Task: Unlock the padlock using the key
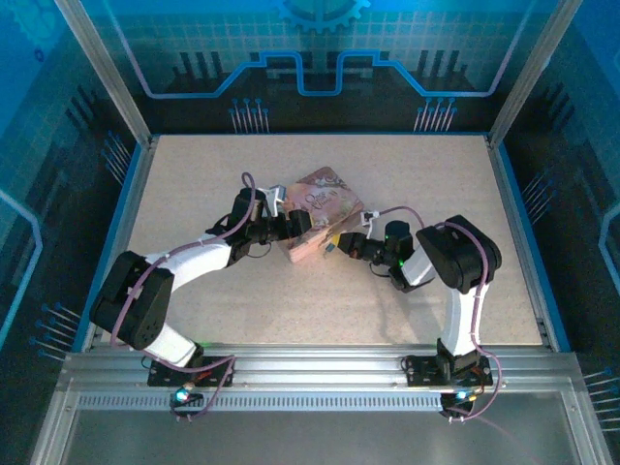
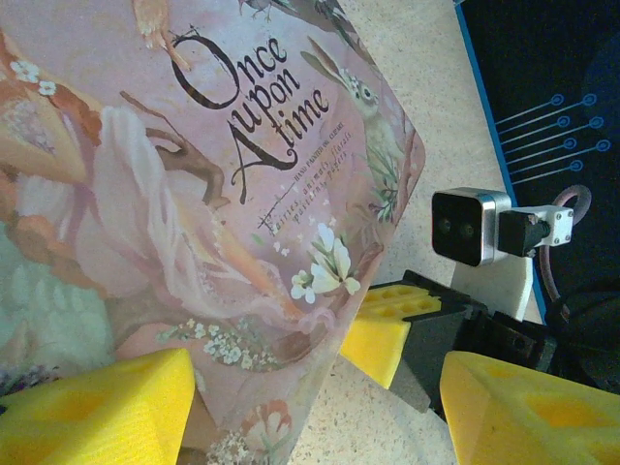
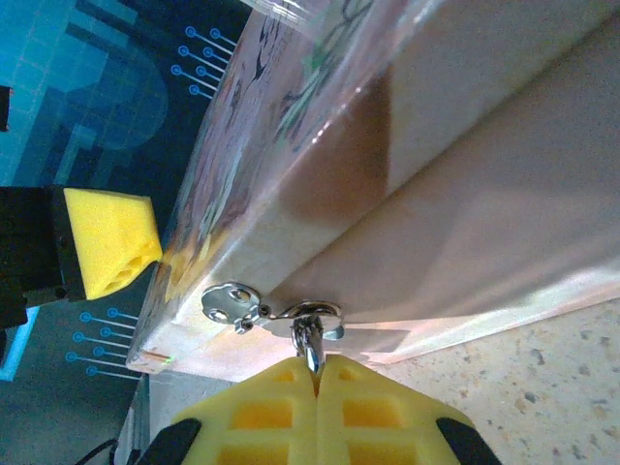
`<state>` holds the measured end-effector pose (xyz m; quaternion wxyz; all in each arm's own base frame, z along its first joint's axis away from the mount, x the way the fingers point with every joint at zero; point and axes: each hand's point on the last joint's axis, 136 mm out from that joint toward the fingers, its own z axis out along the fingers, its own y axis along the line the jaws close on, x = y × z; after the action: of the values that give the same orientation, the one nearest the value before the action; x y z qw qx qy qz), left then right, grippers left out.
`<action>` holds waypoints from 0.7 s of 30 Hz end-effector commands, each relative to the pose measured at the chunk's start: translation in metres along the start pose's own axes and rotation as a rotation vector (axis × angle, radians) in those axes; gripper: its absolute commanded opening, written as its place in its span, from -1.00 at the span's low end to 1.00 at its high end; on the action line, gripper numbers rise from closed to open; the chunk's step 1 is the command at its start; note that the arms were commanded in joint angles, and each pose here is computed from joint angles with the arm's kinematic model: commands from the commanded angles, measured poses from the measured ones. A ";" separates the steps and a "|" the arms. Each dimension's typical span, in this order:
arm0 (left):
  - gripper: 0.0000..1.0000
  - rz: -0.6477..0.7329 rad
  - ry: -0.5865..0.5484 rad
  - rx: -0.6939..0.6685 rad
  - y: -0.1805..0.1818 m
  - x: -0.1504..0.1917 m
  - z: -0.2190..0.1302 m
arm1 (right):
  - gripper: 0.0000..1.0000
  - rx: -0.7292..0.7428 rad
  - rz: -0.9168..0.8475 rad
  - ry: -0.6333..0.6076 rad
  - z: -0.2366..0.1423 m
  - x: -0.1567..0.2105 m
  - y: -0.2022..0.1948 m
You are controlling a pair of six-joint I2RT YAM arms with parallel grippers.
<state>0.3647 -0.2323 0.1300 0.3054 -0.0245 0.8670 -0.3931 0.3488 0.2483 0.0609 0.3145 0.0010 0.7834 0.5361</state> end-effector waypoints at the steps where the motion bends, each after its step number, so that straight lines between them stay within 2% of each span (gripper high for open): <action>1: 0.40 -0.105 0.139 -0.184 0.057 0.049 0.001 | -1.00 0.046 -0.034 -0.185 -0.020 -0.046 -0.002; 8: 0.40 -0.117 0.152 -0.181 0.060 0.052 0.007 | -1.00 0.093 0.014 -0.200 -0.024 -0.045 -0.015; 16: 0.40 -0.088 0.130 -0.162 0.048 0.041 0.003 | -0.99 0.111 0.002 -0.100 -0.016 -0.018 -0.014; 21: 0.40 -0.080 0.139 -0.163 0.048 0.039 0.005 | -0.83 0.075 -0.008 -0.079 -0.016 -0.019 -0.011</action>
<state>0.3661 -0.2362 0.1313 0.3010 -0.0210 0.8653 -0.4002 0.3507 0.2341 0.0601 0.3259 0.0292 0.7917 0.5159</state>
